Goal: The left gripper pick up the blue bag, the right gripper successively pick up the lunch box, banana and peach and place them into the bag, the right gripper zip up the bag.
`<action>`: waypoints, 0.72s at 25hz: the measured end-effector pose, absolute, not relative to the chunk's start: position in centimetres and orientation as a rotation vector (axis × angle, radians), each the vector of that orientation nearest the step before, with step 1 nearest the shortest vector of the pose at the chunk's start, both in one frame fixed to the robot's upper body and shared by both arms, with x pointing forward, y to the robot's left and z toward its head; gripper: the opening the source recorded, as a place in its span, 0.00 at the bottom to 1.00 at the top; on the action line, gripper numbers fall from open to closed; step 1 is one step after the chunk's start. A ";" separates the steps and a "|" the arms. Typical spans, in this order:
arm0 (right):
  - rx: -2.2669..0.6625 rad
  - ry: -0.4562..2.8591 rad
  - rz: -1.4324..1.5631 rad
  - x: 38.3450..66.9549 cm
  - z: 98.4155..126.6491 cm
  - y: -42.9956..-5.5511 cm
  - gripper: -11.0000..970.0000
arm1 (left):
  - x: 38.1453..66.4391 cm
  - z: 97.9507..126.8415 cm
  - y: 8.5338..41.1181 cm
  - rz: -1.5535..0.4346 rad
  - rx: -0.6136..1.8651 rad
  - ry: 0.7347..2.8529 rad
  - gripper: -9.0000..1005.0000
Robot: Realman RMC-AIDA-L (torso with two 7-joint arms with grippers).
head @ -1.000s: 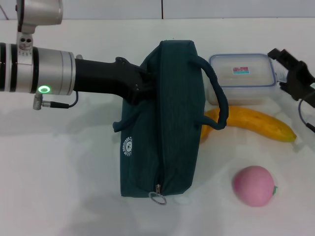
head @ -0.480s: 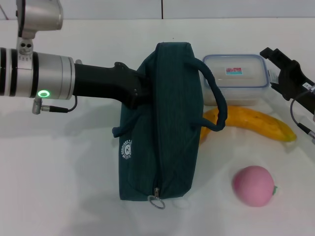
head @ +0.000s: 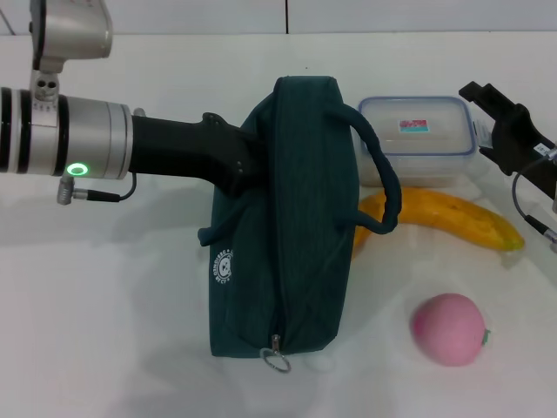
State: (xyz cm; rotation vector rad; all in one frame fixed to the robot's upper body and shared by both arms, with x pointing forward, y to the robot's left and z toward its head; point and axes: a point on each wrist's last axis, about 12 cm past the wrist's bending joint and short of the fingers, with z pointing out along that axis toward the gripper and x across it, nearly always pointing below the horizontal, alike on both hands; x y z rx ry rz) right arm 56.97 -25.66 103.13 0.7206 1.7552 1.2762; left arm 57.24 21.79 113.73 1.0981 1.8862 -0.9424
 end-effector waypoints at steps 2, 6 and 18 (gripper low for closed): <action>0.722 1.755 1.273 56.9 103.1 -25.7 0.76 | 57.2 113.6 21.8 -0.945 1.100 1.888 0.12; 0.717 1.758 1.267 56.8 103.0 -25.8 0.74 | 57.3 113.5 21.8 -0.946 1.102 1.891 0.12; 0.732 1.788 1.237 56.7 102.5 -25.9 0.61 | 57.4 113.6 21.9 -0.935 1.118 1.880 0.12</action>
